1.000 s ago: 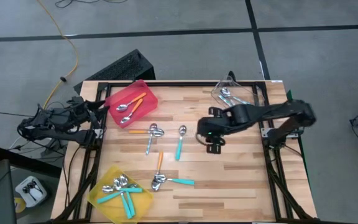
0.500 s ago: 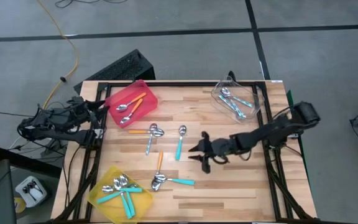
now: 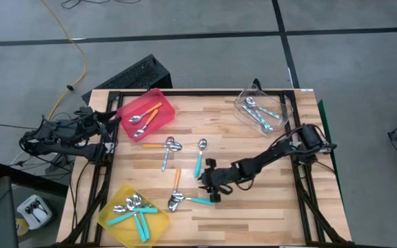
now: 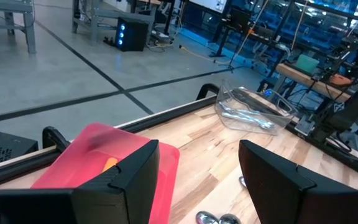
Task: Sort silverware by color (type)
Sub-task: Put the light blue spoon into the yellow bin
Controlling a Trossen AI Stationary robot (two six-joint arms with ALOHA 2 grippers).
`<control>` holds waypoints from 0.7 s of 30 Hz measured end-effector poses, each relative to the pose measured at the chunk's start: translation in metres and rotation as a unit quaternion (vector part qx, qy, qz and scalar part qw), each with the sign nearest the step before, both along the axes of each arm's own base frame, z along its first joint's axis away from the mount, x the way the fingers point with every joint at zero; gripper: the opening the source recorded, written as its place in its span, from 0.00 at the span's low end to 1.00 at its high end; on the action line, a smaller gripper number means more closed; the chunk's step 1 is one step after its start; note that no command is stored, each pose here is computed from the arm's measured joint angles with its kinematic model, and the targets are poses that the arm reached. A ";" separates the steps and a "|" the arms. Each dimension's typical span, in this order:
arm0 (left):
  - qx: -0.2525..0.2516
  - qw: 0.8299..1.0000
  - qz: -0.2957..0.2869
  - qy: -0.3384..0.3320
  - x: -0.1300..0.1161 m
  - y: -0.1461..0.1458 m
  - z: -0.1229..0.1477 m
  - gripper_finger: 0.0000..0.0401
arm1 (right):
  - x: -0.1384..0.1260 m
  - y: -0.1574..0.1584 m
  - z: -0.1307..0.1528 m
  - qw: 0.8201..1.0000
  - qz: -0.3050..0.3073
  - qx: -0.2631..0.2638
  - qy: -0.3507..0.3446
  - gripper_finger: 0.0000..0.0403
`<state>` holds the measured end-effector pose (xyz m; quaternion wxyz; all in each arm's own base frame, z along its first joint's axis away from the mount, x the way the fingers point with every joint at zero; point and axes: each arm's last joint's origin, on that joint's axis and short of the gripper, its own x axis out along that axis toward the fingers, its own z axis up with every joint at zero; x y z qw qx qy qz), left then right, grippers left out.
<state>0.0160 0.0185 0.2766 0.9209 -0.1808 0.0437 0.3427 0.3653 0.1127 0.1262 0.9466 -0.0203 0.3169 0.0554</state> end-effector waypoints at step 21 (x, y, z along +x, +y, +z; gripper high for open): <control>0.000 1.000 0.001 0.000 0.000 0.000 0.000 0.51 | 0.022 0.066 -0.012 0.999 -0.029 -0.011 -0.042 0.65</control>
